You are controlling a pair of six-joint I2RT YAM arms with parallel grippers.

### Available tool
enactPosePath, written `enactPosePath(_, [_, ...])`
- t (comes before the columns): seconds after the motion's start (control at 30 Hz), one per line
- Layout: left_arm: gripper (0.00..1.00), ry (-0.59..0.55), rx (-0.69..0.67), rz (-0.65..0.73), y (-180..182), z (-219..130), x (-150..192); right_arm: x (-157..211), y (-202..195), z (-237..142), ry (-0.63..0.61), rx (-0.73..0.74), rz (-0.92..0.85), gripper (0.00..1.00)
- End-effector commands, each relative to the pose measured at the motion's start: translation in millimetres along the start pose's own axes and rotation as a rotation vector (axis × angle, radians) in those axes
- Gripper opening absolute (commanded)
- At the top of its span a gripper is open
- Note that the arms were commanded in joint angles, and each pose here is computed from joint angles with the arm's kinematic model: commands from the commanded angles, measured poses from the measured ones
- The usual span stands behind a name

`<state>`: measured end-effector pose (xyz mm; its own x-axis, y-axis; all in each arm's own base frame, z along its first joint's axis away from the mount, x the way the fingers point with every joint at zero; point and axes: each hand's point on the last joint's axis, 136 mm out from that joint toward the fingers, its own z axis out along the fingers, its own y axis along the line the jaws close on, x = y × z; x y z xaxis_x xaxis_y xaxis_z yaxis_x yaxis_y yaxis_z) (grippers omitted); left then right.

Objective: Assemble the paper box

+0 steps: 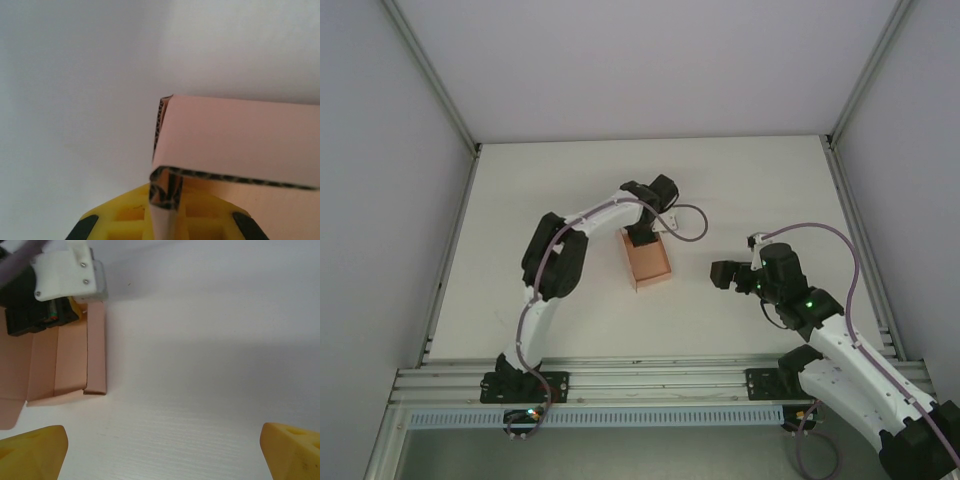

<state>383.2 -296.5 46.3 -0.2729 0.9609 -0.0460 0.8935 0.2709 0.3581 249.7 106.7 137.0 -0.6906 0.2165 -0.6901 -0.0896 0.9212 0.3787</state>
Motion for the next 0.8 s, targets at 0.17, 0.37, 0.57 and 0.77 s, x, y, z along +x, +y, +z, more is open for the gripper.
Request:
enactPosePath(0.17, [0.0,-0.205,-0.413,-0.328,61.0,-99.4,-33.5,-26.5,51.5,23.2,-0.125,-0.119,0.19,1.0])
enactPosePath(0.37, [0.0,-0.278,-0.428,-0.425,56.0,-119.4,-35.5,-37.0,63.4,43.6,-0.122,-0.04,0.212,0.99])
enactPosePath(0.57, [0.0,-0.364,-0.394,-0.54,53.9,-141.0,-31.6,-52.0,48.2,44.4,-0.224,0.043,0.277,0.94])
enactPosePath(0.77, [0.0,-0.413,-0.442,-0.611,57.8,-156.5,-34.6,-53.6,54.7,64.8,-0.197,0.086,0.27,0.86])
